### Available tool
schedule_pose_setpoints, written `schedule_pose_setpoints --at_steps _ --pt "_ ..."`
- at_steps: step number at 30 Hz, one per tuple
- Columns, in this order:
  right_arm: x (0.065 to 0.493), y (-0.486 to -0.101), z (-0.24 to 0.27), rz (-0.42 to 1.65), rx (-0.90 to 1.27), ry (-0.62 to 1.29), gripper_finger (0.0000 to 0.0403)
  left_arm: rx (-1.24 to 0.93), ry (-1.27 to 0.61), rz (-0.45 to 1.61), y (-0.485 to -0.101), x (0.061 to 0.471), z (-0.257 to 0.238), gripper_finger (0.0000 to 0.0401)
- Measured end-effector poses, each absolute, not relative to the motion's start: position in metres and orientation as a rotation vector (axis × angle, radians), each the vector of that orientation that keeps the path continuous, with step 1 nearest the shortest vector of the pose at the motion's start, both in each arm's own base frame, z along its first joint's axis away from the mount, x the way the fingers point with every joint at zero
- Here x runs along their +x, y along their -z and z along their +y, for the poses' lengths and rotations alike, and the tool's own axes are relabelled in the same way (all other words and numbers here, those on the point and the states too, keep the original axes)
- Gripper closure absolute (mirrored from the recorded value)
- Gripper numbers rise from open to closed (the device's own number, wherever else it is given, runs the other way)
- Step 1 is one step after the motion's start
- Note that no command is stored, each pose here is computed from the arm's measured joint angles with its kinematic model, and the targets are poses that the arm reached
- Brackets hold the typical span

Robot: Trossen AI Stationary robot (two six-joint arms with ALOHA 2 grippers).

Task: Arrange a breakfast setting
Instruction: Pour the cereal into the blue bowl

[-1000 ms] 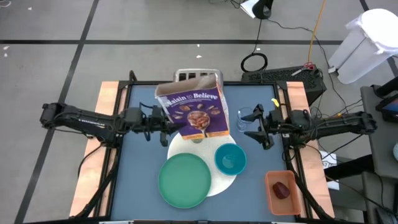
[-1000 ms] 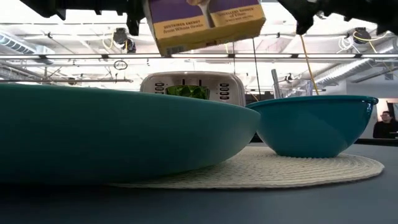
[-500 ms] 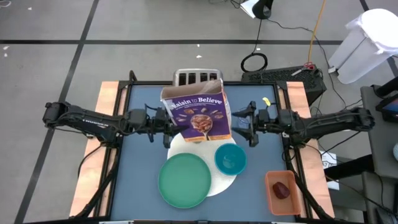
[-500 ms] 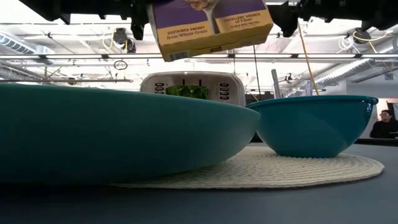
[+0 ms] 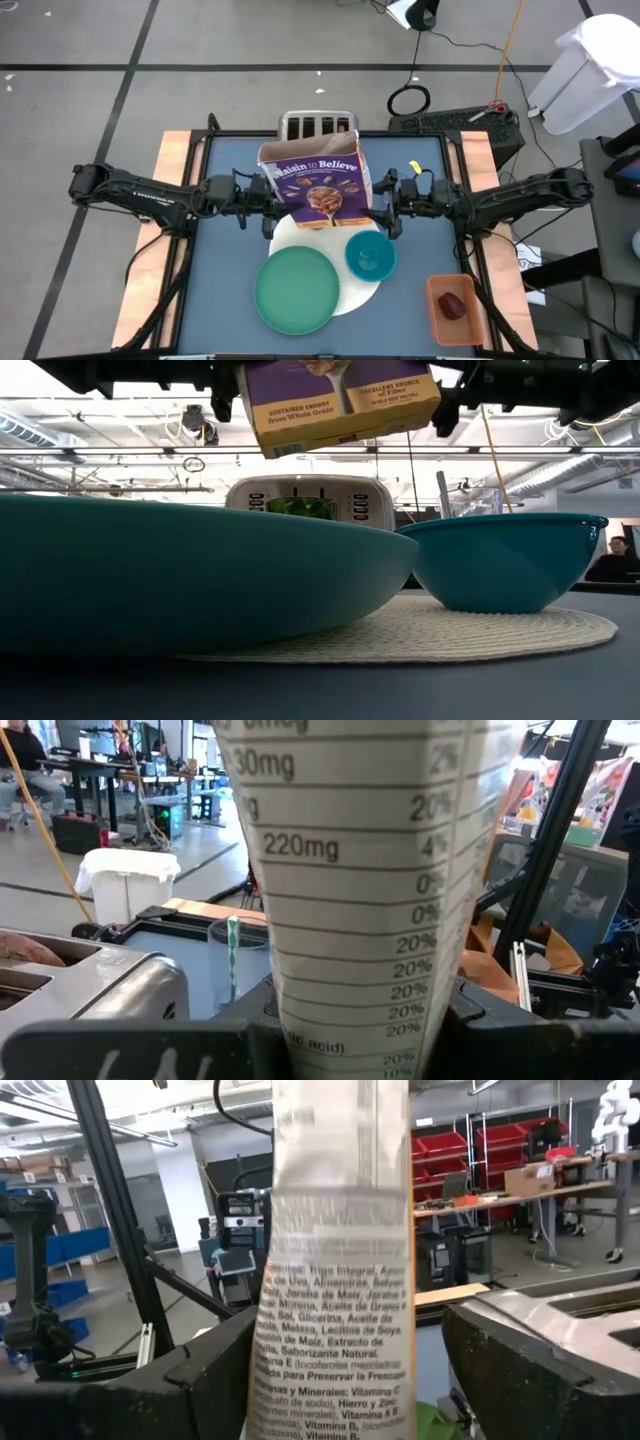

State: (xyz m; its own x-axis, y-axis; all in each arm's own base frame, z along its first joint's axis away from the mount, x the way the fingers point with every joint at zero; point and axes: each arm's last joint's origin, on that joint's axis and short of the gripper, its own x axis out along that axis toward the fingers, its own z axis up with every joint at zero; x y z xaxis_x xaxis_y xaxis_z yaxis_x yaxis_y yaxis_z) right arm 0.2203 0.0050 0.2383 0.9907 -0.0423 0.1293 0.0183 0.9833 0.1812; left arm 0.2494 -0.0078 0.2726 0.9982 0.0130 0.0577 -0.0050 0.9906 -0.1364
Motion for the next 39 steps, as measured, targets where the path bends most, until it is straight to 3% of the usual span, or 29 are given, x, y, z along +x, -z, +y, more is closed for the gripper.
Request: schedule_pose_setpoints --at_steps 9,26,39 --pt "0.231 -0.232 0.006 -0.174 0.202 -0.023 0.0122 -0.128 -0.009 -0.058 -0.273 0.249 -0.008 0.0290" --pt "0.234 -0.228 0.006 -0.168 0.244 -0.045 0.0262 -0.057 -0.008 -0.062 -0.273 0.249 -0.008 0.0288" --pt "0.234 -0.229 0.006 -0.177 0.245 -0.048 0.0270 -0.084 -0.016 -0.065 -0.273 0.249 -0.007 0.0270"
